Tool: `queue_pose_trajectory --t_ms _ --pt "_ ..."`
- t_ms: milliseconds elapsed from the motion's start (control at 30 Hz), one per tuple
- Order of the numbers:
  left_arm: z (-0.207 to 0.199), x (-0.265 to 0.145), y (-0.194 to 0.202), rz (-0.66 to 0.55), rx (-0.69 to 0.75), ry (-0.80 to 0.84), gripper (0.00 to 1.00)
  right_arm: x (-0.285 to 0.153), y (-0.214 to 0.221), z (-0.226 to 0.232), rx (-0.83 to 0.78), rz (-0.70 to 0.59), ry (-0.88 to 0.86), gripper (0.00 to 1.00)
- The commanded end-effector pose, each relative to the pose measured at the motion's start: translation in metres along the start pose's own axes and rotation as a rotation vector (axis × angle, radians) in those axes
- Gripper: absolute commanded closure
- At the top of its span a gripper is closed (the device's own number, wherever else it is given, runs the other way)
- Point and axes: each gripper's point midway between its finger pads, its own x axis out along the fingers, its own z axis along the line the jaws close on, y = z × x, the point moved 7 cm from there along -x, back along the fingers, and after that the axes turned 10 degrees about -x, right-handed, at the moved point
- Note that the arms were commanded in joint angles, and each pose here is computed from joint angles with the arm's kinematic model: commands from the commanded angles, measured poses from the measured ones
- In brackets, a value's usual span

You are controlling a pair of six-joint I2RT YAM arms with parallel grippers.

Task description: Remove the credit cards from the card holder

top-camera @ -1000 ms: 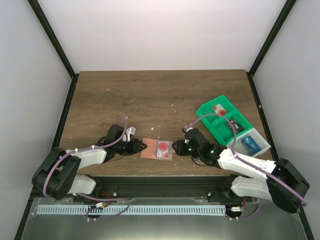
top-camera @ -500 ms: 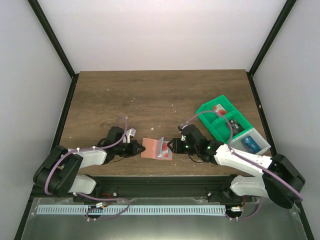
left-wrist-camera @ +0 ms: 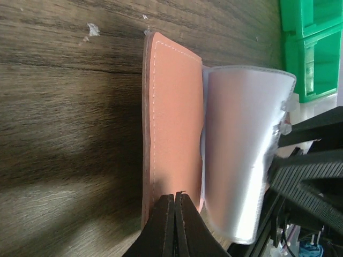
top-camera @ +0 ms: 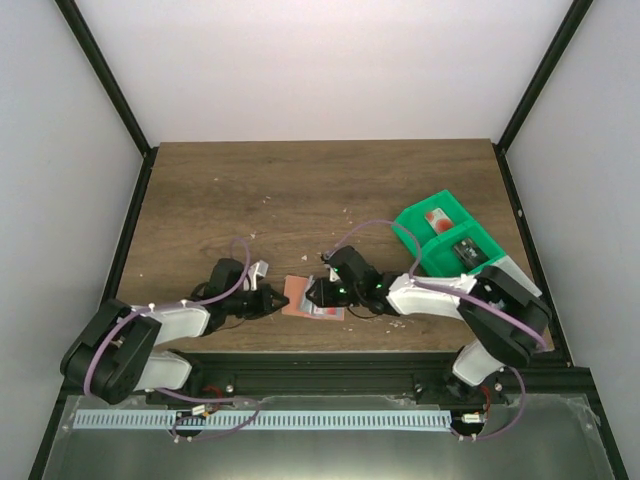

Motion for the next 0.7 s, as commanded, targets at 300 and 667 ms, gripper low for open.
queue_pose_trajectory --t_ms 300,667 --pt "-0.003 -0.008 0.007 -0.007 -0.01 0.038 1.0 0.009 -0.005 0.009 -0.113 0.006 0.035 0.69" --pt "-0.004 -0.013 0.011 -0.012 -0.026 0.04 1.0 -0.031 -0.005 0.007 -0.1 -0.121 -0.018 0.58"
